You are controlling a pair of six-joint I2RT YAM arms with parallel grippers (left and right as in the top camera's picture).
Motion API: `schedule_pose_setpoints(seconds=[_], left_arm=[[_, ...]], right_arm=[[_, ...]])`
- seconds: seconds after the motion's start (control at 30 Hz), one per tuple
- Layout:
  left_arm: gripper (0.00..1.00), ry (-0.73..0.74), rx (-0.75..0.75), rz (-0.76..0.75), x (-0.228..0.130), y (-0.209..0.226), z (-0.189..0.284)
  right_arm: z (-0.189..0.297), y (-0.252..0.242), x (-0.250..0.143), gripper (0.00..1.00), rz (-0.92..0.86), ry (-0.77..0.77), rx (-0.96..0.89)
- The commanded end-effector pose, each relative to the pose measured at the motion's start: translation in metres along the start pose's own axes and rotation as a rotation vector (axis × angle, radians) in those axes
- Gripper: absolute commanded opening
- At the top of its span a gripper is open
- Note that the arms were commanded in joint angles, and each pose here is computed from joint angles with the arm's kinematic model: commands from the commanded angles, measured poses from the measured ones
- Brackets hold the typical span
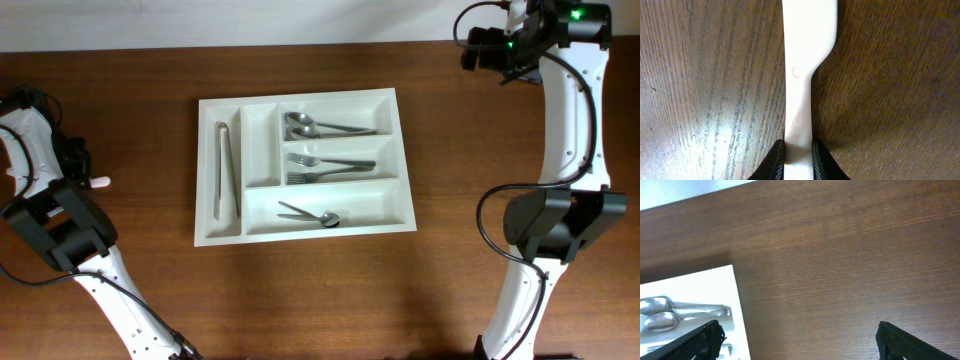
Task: Pack container
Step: 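Close the left gripper on the pink knife's handle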
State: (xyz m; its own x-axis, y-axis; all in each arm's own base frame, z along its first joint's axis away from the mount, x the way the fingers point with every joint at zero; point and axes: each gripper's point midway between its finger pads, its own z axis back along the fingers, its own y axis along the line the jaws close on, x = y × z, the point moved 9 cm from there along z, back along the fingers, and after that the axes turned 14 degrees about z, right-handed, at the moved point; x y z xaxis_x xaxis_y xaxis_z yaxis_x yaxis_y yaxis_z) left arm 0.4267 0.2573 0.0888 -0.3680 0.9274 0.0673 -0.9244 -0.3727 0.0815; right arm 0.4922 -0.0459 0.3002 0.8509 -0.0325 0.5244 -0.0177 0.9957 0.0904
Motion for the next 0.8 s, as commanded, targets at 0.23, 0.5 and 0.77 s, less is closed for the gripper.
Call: schedule_pose_setpoints(seconds=[0.23,0.5,0.77], left_arm=[[0.02,0.057,0.107,-0.174,-0.003,0.006,-0.044],[0.02,0.099,0.093,-0.236,-0.007,0.005,-0.043],[0.02,0.135,-0.056,-0.473,-0.019,-0.014,-0.033]], right_arm=[[-0.003,-0.001,-0.001,0.99,-0.006,0.008,-0.005],[-0.003,-0.001,-0.001,0.99,-0.006,0.008,-0.005],[-0.003,-0.001,-0.001,0.99,-0.006,0.008,-0.005]])
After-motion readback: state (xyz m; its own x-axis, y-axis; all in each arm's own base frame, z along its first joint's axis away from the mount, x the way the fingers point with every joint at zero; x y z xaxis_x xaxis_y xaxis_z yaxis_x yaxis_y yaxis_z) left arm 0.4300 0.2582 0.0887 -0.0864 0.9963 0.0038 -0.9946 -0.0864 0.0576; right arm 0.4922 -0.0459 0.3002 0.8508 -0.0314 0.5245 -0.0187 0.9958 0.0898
